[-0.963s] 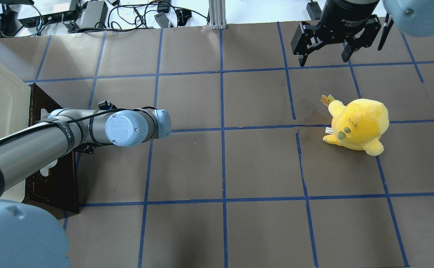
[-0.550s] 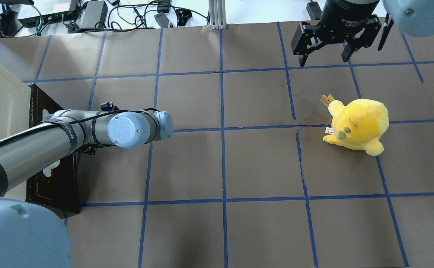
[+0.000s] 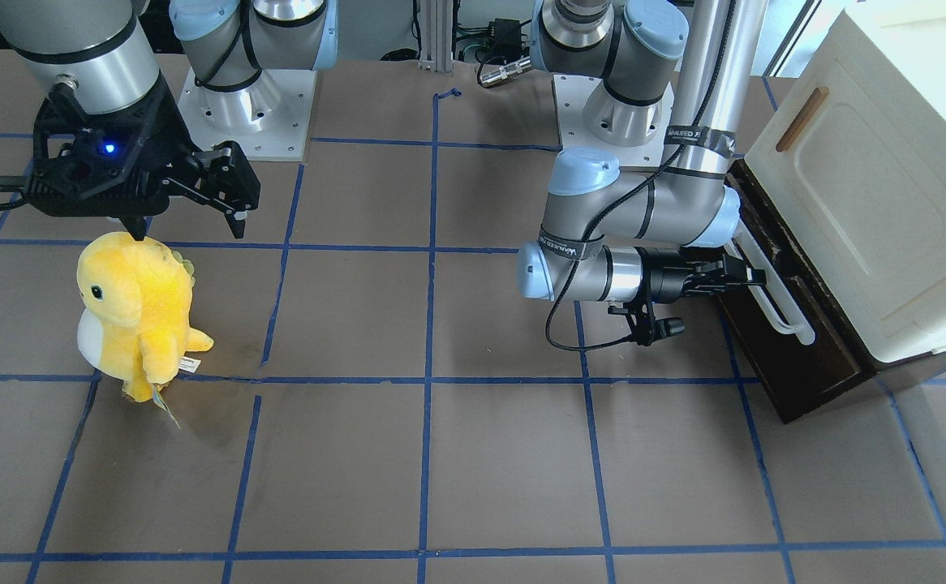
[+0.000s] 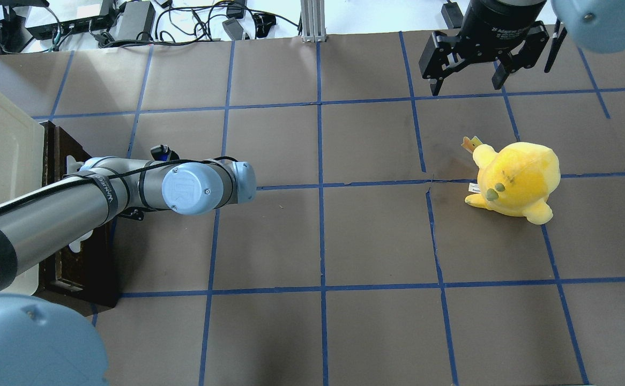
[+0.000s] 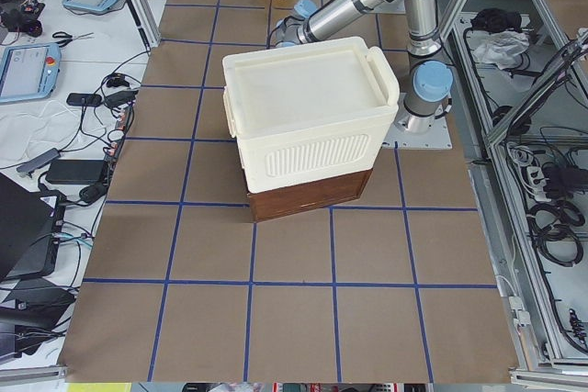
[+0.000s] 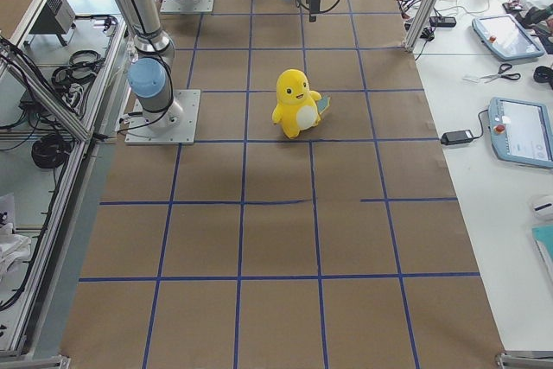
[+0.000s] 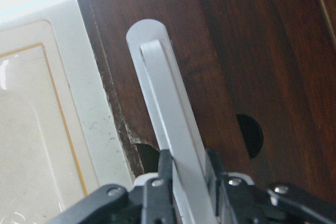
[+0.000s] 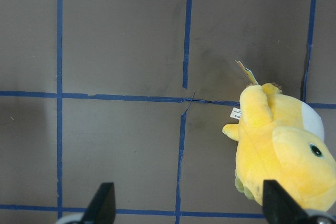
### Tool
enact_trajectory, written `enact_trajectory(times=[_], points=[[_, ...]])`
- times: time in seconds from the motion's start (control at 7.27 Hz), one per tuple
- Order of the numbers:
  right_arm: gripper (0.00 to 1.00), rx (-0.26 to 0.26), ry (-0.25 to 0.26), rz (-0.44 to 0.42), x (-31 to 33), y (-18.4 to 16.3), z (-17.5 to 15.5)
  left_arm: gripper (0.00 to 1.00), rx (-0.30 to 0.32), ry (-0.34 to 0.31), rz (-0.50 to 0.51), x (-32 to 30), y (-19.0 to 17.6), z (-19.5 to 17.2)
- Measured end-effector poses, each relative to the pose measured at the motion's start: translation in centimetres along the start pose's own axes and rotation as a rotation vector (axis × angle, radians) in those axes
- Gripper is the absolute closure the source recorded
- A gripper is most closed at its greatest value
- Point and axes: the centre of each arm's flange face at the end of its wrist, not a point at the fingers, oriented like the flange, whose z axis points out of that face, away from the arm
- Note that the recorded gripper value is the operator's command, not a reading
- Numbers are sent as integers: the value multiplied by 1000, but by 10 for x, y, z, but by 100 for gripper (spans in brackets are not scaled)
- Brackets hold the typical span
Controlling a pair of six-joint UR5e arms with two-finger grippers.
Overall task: Pull drawer sideways
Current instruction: 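Pull the drawer handle outward with the left gripper, away from the cabinet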
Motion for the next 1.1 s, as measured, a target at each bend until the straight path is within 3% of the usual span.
enact_trajectory(times=[1.1], points=[[0, 0, 0, 0, 0, 0, 0, 80, 61, -14, -6, 8, 6, -31]])
